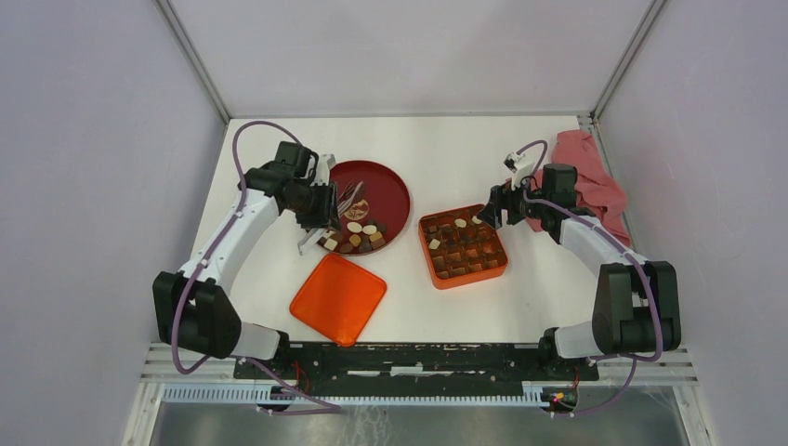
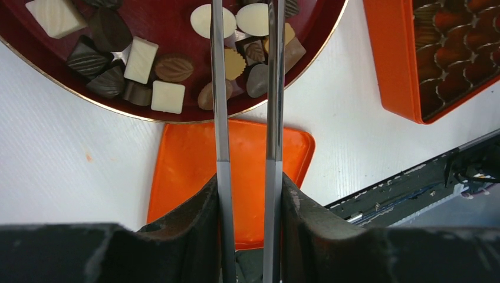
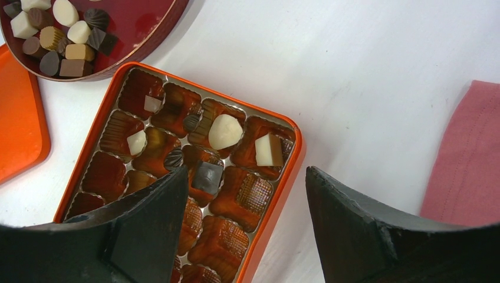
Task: Pack the chocolate
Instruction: Pick up the fake chocolate from the plate, then place the fake chocolate in the packing box, then adjust the packing box at the center of the board.
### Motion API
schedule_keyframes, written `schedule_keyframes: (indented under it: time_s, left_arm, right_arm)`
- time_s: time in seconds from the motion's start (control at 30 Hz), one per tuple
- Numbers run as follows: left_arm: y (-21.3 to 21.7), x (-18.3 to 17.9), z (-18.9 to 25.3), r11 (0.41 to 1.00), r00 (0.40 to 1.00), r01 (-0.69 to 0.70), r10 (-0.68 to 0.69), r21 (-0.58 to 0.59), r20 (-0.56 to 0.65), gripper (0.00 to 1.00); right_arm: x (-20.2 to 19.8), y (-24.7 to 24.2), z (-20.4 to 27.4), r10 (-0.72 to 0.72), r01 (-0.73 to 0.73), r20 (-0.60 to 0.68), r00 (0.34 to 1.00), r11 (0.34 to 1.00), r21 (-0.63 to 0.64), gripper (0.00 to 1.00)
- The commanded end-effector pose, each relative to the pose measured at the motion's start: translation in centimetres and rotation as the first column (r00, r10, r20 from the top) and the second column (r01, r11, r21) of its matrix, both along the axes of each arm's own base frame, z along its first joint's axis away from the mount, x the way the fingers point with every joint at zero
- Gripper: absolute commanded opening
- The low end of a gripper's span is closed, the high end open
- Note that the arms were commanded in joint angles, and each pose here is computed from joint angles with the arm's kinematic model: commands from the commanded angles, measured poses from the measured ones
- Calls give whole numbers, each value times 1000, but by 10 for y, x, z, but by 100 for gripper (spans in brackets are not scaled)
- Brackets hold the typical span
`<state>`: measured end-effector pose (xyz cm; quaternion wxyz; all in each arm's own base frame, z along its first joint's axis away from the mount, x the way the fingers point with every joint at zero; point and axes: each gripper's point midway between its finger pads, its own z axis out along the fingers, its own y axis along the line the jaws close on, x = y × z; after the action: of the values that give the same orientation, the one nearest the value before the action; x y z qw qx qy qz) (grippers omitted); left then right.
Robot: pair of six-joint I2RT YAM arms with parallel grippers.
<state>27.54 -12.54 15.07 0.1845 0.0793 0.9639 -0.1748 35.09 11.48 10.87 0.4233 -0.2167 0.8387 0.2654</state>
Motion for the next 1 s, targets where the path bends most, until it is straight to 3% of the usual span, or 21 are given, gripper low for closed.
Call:
schedule_keyframes:
  time_s: [0.0,0.17,0.33,0.57,0.97]
  left_arm:
    - [-18,1,22,991,998,-6,15,-131,61,2]
    - [-23,-1,24,986,998,-7,19,-167,66,2]
    - [-23,1,24,986,998,-4,16,-167,68,2]
    - [-24,-1,20,985,999,0,9,-171,53,2]
    - [-25,-4,22,983,998,-7,17,-184,53,2]
  right_arm:
    - [5,-6,3,6,-4,47,999,999,-49,78]
    - [11,-22,-6,-35,41,43,998,988,-149,75]
    - [16,-19,-17,-68,68,-1,998,988,-141,69]
    - [39,-13,-27,-154,142,-81,985,980,-139,50]
    - [45,-9,-45,-233,203,-95,968,946,-252,30]
